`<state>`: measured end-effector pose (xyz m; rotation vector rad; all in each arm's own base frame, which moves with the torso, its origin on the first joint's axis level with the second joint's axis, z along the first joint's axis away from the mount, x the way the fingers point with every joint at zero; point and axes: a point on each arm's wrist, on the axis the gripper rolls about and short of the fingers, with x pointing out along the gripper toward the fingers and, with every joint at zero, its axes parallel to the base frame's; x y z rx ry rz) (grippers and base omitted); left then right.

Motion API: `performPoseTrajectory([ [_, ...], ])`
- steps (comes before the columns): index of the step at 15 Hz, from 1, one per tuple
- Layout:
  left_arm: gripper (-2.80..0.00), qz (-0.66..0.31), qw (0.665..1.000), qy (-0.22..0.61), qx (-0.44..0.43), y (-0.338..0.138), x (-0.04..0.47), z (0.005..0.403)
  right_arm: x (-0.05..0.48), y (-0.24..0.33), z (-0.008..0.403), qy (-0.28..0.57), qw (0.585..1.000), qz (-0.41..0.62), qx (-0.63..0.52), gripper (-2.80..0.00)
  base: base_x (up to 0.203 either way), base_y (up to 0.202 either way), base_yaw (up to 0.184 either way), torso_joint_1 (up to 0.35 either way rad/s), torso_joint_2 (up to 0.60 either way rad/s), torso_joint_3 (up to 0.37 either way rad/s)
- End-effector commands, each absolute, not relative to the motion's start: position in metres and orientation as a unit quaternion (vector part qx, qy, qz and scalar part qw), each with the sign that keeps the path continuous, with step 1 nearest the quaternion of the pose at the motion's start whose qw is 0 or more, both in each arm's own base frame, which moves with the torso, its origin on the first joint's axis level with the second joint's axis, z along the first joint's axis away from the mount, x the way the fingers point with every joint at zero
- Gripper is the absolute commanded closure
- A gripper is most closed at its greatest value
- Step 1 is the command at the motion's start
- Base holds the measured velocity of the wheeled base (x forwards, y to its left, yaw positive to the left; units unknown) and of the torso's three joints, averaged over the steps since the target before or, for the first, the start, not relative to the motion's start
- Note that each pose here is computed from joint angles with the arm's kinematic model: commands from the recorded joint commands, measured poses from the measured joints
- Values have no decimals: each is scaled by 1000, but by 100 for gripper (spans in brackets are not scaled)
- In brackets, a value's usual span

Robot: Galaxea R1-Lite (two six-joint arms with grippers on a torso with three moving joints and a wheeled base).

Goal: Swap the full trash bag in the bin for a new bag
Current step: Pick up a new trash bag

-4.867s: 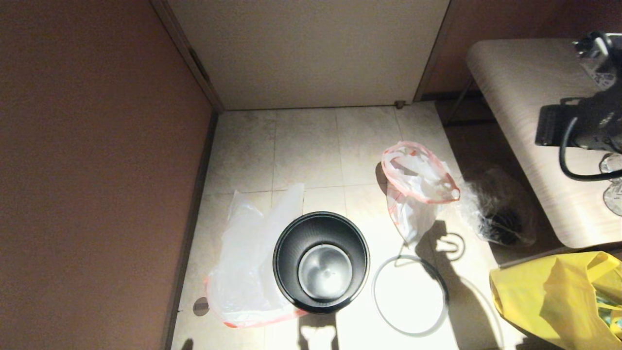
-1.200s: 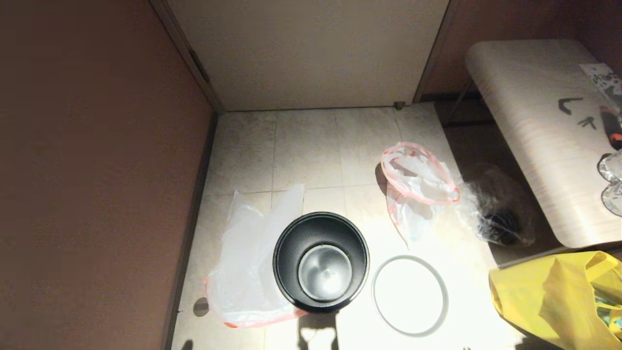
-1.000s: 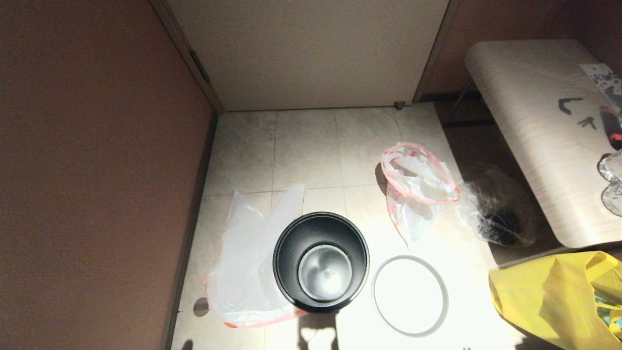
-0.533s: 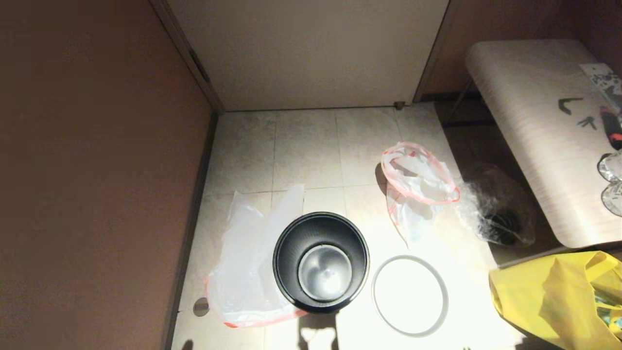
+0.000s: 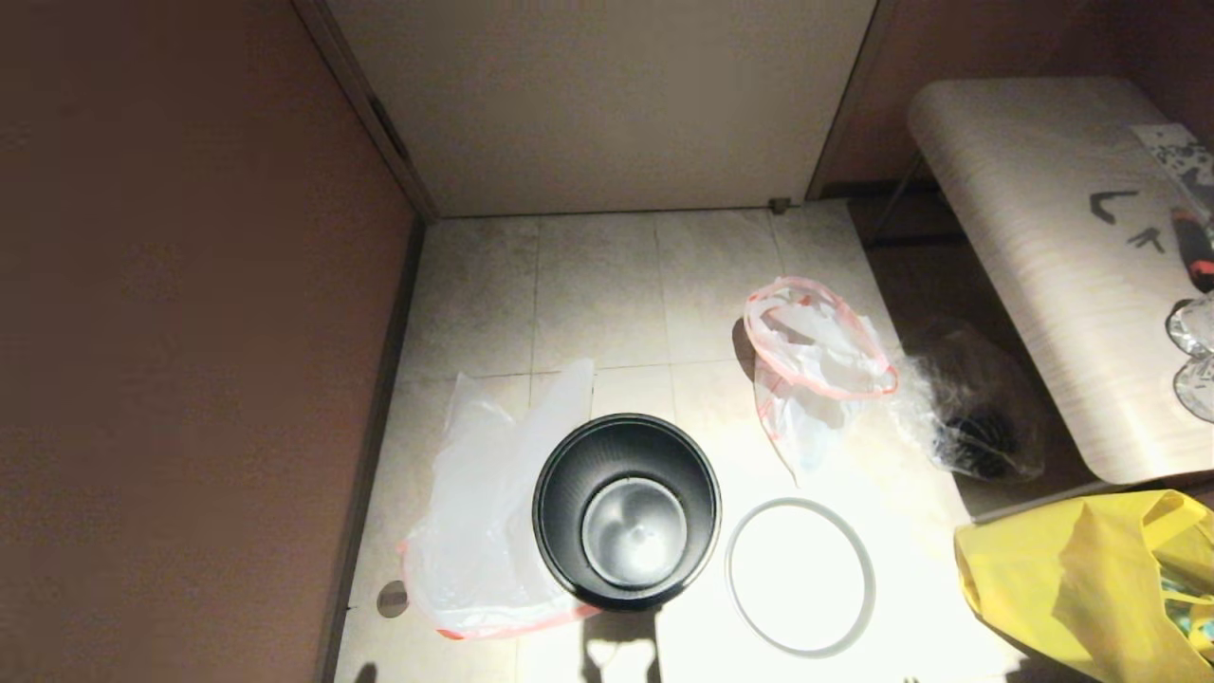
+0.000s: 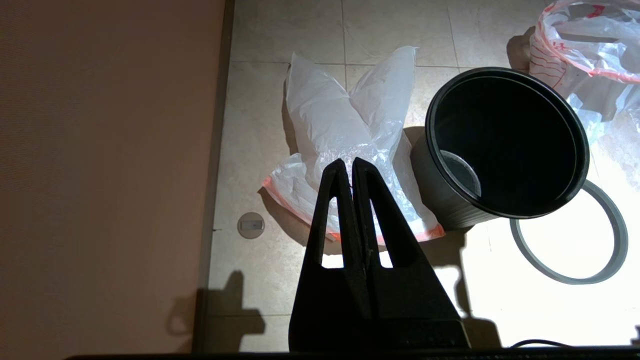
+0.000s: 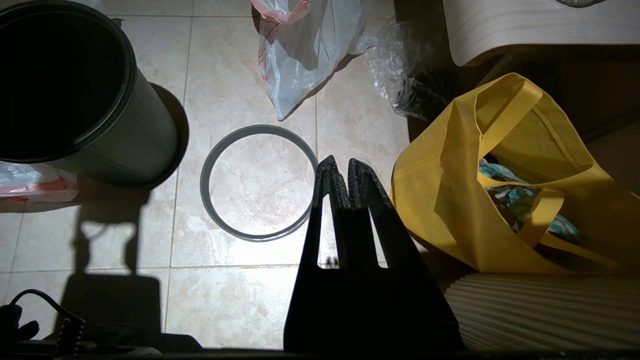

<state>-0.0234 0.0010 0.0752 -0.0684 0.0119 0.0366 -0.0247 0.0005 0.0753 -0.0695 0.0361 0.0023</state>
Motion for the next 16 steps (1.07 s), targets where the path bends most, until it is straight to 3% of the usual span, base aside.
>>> performPoseTrajectory([
  [1, 0, 19, 999, 6, -29, 1, -23, 75, -25, 1, 75, 19, 999, 1, -35, 0, 0, 0, 0, 0, 0, 0],
  [4, 0, 9, 1000, 1, 15, 1, -24, 79, -25, 1, 75, 19, 999, 1, -35, 0, 0, 0, 0, 0, 0, 0],
  [7, 0, -39, 997, -23, 56, -2, -28, 119, -25, 1, 75, 18, 999, 1, -35, 0, 0, 0, 0, 0, 0, 0],
  [12, 0, -68, 979, 160, 110, -2, 33, 149, -25, 1, 75, 18, 999, 1, -35, 0, 0, 0, 0, 0, 0, 0],
  [16, 0, -127, 927, 332, 121, -7, 93, 133, -25, 1, 75, 18, 999, 1, -35, 0, 0, 0, 0, 0, 0, 0],
])
